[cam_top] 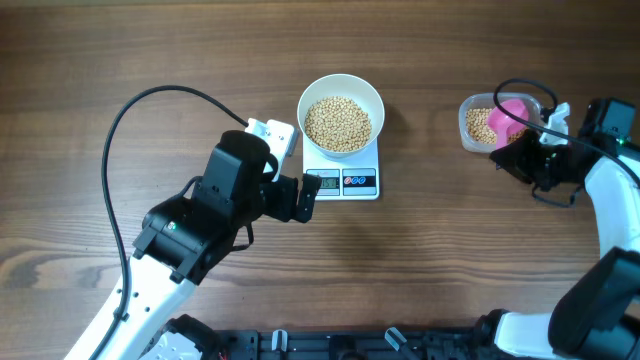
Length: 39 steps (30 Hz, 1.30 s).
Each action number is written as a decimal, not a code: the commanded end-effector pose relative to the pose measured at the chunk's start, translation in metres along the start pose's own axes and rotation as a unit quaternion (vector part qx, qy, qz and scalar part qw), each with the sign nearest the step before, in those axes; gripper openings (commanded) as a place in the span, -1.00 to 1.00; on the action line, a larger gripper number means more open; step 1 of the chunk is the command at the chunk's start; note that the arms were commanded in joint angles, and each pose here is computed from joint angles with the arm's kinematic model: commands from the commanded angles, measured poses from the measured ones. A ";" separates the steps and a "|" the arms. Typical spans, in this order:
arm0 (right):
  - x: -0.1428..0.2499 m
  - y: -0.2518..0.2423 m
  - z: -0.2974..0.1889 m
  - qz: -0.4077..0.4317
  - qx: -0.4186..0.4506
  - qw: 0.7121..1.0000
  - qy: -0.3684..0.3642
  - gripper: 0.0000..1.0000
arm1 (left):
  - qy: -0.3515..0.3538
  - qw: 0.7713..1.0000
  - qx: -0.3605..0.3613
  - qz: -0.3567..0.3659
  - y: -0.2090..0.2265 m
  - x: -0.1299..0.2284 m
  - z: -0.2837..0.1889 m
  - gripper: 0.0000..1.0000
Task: Scoop item into bowl and weigh 150g on scale
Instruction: 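Lift the scoop and carry it left over the white bowl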
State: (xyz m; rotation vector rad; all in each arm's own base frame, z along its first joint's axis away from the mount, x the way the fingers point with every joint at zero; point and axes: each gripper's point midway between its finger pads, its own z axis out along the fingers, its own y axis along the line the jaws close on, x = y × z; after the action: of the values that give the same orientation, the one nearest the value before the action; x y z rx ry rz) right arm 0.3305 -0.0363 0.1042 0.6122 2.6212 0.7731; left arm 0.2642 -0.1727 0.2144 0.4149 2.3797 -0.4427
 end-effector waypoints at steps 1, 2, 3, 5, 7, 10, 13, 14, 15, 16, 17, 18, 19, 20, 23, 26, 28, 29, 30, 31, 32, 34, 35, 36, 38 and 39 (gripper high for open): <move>-0.010 0.020 -0.023 -0.030 -0.013 0.999 -0.036 -0.91 | -0.002 1.000 0.003 -0.006 -0.001 -0.002 0.000 1.00; -0.010 0.023 -0.028 -0.037 -0.014 0.998 -0.044 -0.91 | -0.002 1.000 0.003 -0.006 -0.001 -0.002 0.000 1.00; -0.011 0.026 -0.032 -0.044 -0.015 0.998 -0.052 -0.91 | -0.002 1.000 0.003 -0.006 -0.001 -0.002 0.000 1.00; -0.011 0.039 -0.044 -0.071 -0.029 0.995 -0.070 -0.91 | -0.002 1.000 0.003 -0.006 -0.001 -0.002 0.000 1.00; -0.012 0.062 -0.053 -0.107 -0.066 0.988 -0.087 -0.91 | -0.002 1.000 0.003 -0.006 -0.001 -0.002 0.000 1.00; -0.016 0.102 -0.055 -0.185 -0.097 0.971 -0.114 -0.91 | -0.001 1.000 0.003 -0.006 -0.001 -0.002 0.000 1.00; -0.008 0.162 -0.048 -0.290 -0.139 0.939 -0.124 -0.91 | -0.002 1.000 0.003 -0.006 -0.001 -0.002 0.000 1.00; -0.003 0.178 -0.045 -0.325 -0.145 0.926 -0.126 -0.91 | -0.002 1.000 0.003 -0.006 -0.001 -0.002 0.000 1.00; 0.004 0.197 -0.040 -0.367 -0.136 0.911 -0.130 -0.91 | -0.002 1.000 0.003 -0.006 -0.001 -0.002 0.000 1.00; 0.009 0.208 -0.034 -0.399 -0.120 0.899 -0.132 -0.91 | -0.002 1.000 0.003 -0.006 -0.001 -0.002 0.000 1.00; 0.016 0.218 -0.029 -0.427 -0.112 0.888 -0.129 -0.92 | -0.002 1.000 0.003 -0.006 -0.001 -0.002 0.000 1.00; 0.022 0.224 -0.024 -0.444 -0.112 0.880 -0.123 -0.92 | -0.002 1.000 0.003 -0.006 -0.001 -0.002 0.000 1.00; 0.029 0.231 -0.020 -0.459 -0.117 0.873 -0.116 -0.92 | -0.002 1.000 0.003 -0.006 -0.001 -0.002 0.000 1.00; 0.036 0.237 -0.014 -0.468 -0.123 0.869 -0.105 -0.92 | -0.002 1.000 0.003 -0.006 -0.001 -0.002 0.000 1.00; 0.042 0.244 0.000 -0.484 -0.123 0.863 -0.076 -0.92 | -0.002 1.000 0.003 -0.006 -0.001 -0.002 0.000 1.00; 0.044 0.237 0.016 -0.499 -0.095 0.861 -0.017 -0.92 | -0.002 1.000 0.003 -0.006 -0.001 -0.002 0.000 1.00; 0.037 0.229 0.025 -0.491 -0.055 0.869 0.015 -0.92 | -0.002 1.000 0.003 -0.006 -0.001 -0.002 0.000 1.00; 0.032 0.228 0.027 -0.488 -0.043 0.871 0.022 -0.92 | -0.001 1.000 0.003 -0.006 -0.001 -0.002 0.000 1.00; 0.028 0.232 0.027 -0.486 -0.041 0.873 0.027 -0.92 | -0.002 1.000 0.003 -0.006 -0.001 -0.002 0.000 1.00; 0.026 0.235 0.027 -0.485 -0.041 0.873 0.031 -0.92 | -0.002 1.000 0.003 -0.006 -0.001 -0.002 0.000 1.00; 0.025 0.239 0.025 -0.485 -0.041 0.873 0.036 -0.92 | -0.002 1.000 0.003 -0.006 -0.001 -0.002 0.000 1.00; 0.029 0.240 0.025 -0.485 -0.037 0.873 0.051 -0.92 | -0.002 1.000 0.003 -0.006 -0.001 -0.002 0.000 1.00; 0.035 0.237 0.027 -0.486 -0.035 0.871 0.065 -0.92 | -0.002 1.000 0.003 -0.006 -0.001 -0.002 0.000 1.00; 0.044 0.230 0.030 -0.491 -0.029 0.866 0.089 -0.92 | -0.002 1.000 0.003 -0.006 -0.001 -0.002 0.000 1.00; 0.052 0.222 0.035 -0.497 -0.017 0.860 0.112 -0.92 | -0.002 1.000 0.003 -0.006 -0.001 -0.002 0.000 1.00; 0.053 0.220 0.037 -0.497 -0.011 0.860 0.115 -0.91 | -0.002 1.000 0.003 -0.006 -0.001 -0.002 0.000 1.00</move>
State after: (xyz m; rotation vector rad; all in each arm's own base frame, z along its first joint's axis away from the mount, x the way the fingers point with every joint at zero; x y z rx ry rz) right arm 0.3665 0.1696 0.2047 -0.7896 2.5745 0.5713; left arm 0.2642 -0.1727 0.2144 0.4149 2.3797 -0.4427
